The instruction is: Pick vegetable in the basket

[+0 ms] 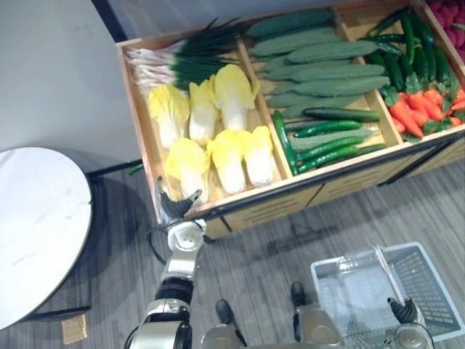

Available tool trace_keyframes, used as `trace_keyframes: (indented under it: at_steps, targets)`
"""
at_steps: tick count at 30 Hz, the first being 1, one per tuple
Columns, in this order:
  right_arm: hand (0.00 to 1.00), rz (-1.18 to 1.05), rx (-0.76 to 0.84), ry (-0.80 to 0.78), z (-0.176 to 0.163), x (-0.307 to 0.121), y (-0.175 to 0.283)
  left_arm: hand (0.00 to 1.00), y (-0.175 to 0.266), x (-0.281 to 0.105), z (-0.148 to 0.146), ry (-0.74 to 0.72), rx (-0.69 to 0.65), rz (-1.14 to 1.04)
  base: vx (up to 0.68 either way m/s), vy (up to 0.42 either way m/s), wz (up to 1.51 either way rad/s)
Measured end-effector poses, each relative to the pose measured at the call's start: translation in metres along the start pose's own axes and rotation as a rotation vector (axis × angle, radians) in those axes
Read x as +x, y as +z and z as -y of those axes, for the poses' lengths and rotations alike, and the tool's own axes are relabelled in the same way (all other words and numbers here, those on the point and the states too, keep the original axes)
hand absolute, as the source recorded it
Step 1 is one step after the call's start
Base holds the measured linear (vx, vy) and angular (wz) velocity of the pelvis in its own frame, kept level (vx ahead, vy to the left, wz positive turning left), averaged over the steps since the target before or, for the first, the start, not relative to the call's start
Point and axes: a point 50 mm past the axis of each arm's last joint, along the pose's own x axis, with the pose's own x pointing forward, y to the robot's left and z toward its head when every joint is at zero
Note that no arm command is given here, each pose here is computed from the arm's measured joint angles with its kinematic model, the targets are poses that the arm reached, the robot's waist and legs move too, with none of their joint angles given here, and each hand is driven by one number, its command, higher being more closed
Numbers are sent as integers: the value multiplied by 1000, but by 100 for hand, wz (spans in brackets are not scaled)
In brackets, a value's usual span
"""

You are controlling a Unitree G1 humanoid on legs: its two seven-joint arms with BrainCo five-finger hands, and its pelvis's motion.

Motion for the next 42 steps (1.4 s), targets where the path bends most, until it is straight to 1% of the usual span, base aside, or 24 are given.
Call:
trace_keyframes:
  at_steps: [6,13,20,22,27,28,37,42]
  targets:
    - [100,13,15,-6,0,3,6,0,-5,3,4,-5,19,-38,25,-13,-8]
    - [100,28,52,-14,0,6,15,0,5,16,6,37,17,-48,27,-22,-12]
    - [100,57,55,-13,0,8,22,0,3,29,0,57,158,-59,21,-10,-15]
    - [100,64,49,-10,-1,8,24,0,2,29,0,60,173,-60,12,-12,-8]
    - [100,98,27,6,-2,10,31,0,2,32,0,49,259,-52,1,-4,-2]
    - [100,113,19,12,-3,11,34,100,3,33,0,45,283,-45,-5,-9,-5]
    - [100,167,-15,24,-3,14,46,100,3,42,-12,58,368,-13,2,-9,-5]
    - [100,172,-15,23,-2,14,48,100,2,43,-14,55,383,-9,9,-4,0]
